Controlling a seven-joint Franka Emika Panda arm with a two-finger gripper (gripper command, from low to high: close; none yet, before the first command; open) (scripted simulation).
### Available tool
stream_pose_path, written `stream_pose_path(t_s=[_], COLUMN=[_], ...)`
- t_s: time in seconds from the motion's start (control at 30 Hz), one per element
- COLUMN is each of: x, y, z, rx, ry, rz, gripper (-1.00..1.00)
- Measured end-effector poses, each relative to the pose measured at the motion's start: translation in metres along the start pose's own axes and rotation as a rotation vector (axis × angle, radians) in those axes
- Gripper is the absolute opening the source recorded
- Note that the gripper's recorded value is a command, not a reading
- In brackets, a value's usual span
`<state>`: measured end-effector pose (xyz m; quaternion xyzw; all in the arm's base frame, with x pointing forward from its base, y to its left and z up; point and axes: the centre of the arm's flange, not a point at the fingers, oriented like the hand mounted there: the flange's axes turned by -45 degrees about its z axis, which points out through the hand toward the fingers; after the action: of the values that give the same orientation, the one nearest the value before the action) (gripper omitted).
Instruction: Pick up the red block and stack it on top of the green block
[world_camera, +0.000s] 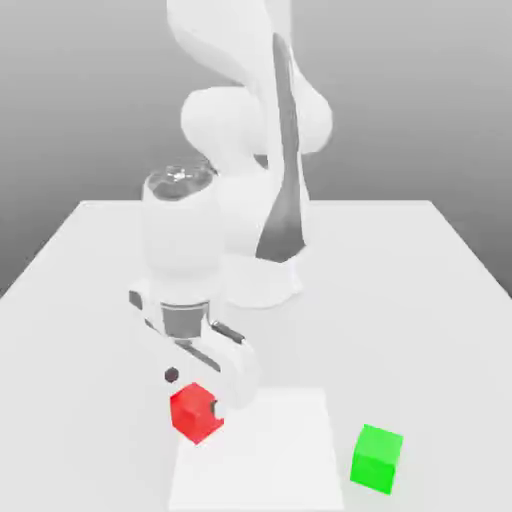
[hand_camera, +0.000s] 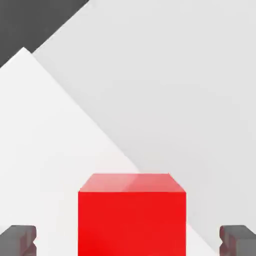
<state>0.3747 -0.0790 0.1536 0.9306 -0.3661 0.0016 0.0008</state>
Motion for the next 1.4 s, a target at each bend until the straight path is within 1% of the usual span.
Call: stream_pose_path(t_s=[0.03,0.27,0.57,0.7,1.4], x=[-0.001,-0.001,-0.001,-0.004,-0.049], y=[0.0,0.0,-0.001,-0.017,-0.13], z=[0.007,0.007,-0.053,-0.059,-0.077], rx=[0.0,0.001,0.001,0.0,-0.001], ry=[-0.002,0.0,-0.001,-0.002,-0.003], rz=[0.001,0.001,-0.019,-0.202,-1.363], gripper=[-1.0,-1.0,-1.0,-1.0,-1.0])
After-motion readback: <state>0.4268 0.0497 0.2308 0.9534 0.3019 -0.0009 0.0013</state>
